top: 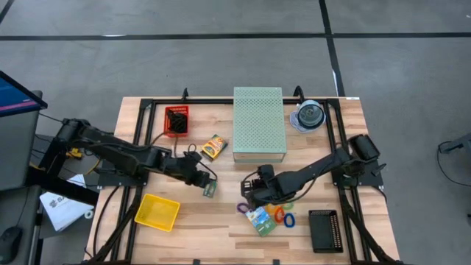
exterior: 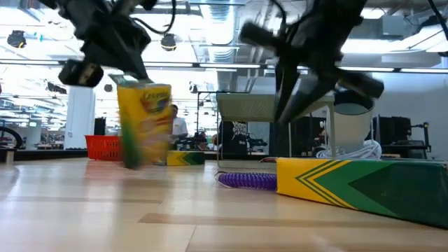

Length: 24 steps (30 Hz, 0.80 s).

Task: Pick & Place Office Desk Supplies
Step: Put the crayon box into the yellow bin

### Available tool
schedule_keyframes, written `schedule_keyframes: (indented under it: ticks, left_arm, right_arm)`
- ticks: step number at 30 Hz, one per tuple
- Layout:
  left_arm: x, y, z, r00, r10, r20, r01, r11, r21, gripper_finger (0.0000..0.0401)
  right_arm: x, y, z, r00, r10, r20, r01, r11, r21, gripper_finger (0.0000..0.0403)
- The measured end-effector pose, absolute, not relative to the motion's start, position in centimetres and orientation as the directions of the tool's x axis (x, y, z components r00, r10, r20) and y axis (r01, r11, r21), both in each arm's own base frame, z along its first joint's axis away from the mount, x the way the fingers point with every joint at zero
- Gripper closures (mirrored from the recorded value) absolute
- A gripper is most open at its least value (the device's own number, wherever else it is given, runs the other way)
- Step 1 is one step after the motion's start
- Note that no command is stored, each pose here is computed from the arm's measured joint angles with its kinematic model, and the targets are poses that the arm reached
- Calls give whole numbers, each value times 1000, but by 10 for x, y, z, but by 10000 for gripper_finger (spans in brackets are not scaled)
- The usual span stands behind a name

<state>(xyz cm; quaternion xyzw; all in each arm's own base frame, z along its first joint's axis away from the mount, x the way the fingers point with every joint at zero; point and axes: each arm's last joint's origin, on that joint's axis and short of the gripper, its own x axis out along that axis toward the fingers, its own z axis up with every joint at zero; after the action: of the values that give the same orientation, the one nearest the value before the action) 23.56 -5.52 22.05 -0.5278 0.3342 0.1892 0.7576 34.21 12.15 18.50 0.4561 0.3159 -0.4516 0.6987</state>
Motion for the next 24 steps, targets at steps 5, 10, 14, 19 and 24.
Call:
schedule_keyframes:
  ticks: [5,10,14,19,24]
  left_arm:
    - [222,-59,240,756,-113,-644,-562,391,-729,401]
    - [209,-66,254,774,-223,-592,-477,409,-778,401]
    - [198,-72,266,765,-349,-541,-399,403,-824,401]
    - [180,-79,280,726,-503,-469,-300,382,-874,401]
    - [159,-80,295,711,-582,-395,-272,290,-918,401]
  right_arm:
    - [331,126,209,453,-374,-809,892,191,411,355]
    - [322,129,228,507,-385,-771,862,203,465,361]
    - [317,130,239,535,-393,-748,844,209,494,366]
    - [315,131,243,549,-396,-736,835,212,509,372]
    - [315,134,244,561,-387,-732,827,214,521,378]
